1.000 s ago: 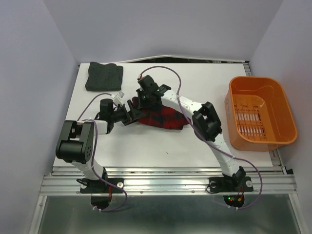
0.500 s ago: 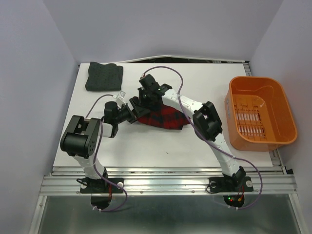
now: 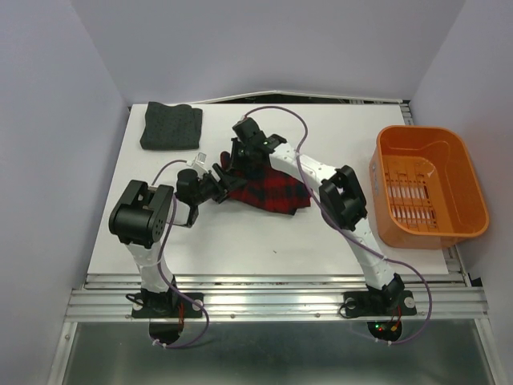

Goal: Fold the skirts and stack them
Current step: Neatly place the folded skirt to the corner

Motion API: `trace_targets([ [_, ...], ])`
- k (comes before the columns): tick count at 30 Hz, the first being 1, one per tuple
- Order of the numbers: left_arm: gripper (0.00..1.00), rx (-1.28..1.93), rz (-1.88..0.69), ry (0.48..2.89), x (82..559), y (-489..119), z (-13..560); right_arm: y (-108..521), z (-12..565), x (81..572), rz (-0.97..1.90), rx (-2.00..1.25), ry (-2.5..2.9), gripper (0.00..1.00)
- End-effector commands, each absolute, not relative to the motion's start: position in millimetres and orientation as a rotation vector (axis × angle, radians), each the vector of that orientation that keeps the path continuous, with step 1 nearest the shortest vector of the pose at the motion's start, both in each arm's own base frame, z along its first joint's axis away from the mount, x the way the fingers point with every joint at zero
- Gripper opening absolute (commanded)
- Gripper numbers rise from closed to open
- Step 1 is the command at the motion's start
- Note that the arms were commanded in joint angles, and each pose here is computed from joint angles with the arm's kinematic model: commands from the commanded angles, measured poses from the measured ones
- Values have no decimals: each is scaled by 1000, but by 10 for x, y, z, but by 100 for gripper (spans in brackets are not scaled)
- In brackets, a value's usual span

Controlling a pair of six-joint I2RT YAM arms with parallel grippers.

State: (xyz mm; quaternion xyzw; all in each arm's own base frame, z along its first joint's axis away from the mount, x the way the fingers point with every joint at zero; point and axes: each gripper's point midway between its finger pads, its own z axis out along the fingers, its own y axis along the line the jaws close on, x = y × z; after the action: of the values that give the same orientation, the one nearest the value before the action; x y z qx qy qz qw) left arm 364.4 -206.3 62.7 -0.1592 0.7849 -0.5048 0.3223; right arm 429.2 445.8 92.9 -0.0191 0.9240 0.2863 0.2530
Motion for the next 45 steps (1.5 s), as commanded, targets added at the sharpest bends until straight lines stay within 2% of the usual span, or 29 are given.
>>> trace_targets([
  [1,75,-384,-1326,1960,3856,-2103,798,4635,1509,4342,960,-21,2392,1],
  [6,77,-365,-1340,1923,3904,-2143,860,4635,1435,4293,972,-13,2419,1],
  [7,75,-365,-1340,1923,3916,-2146,856,4640,1441,4299,973,-15,2415,1],
  [9,68,-366,-1334,1934,3914,-2149,812,4644,1452,4314,968,-31,2407,1],
  [10,58,-363,-1322,1939,3919,-2142,797,4632,1479,4346,952,-33,2392,1],
  [11,52,-368,-1304,1962,3909,-2131,760,4588,1507,4411,939,-28,2377,1],
  [12,41,-344,-1275,1958,3938,-2111,778,4540,1570,4502,917,-31,2349,6],
  [14,34,-333,-1249,1995,3925,-2099,727,4450,1649,4637,883,-17,2312,20],
  [15,30,-315,-1221,1997,3959,-2080,738,4395,1682,4705,865,-9,2297,34],
  [16,21,-309,-1203,2005,3962,-2064,728,4280,1788,4851,837,5,2257,47],
  [17,19,-316,-1173,2042,3952,-2041,686,4216,1858,4918,819,10,2234,60],
  [20,10,-297,-1004,2144,4052,-1914,521,3910,2072,5199,732,58,2155,73],
  [21,9,-303,-941,2157,4099,-1841,475,3836,2167,5247,721,63,2131,88],
  [23,2,-276,-826,2210,4167,-1738,390,3649,2283,5377,665,78,2090,100],
  [27,0,-222,-627,2261,4386,-1567,344,3160,2532,5609,589,132,2027,100],
  [32,0,-44,-402,2219,4790,-1475,651,2721,2731,5618,560,154,2001,100],
  [40,0,164,34,2018,5594,-1082,1521,2526,2521,5418,536,128,2059,100],
  [45,0,164,158,1924,5827,-930,1926,2487,2434,5398,538,130,2081,100],
])
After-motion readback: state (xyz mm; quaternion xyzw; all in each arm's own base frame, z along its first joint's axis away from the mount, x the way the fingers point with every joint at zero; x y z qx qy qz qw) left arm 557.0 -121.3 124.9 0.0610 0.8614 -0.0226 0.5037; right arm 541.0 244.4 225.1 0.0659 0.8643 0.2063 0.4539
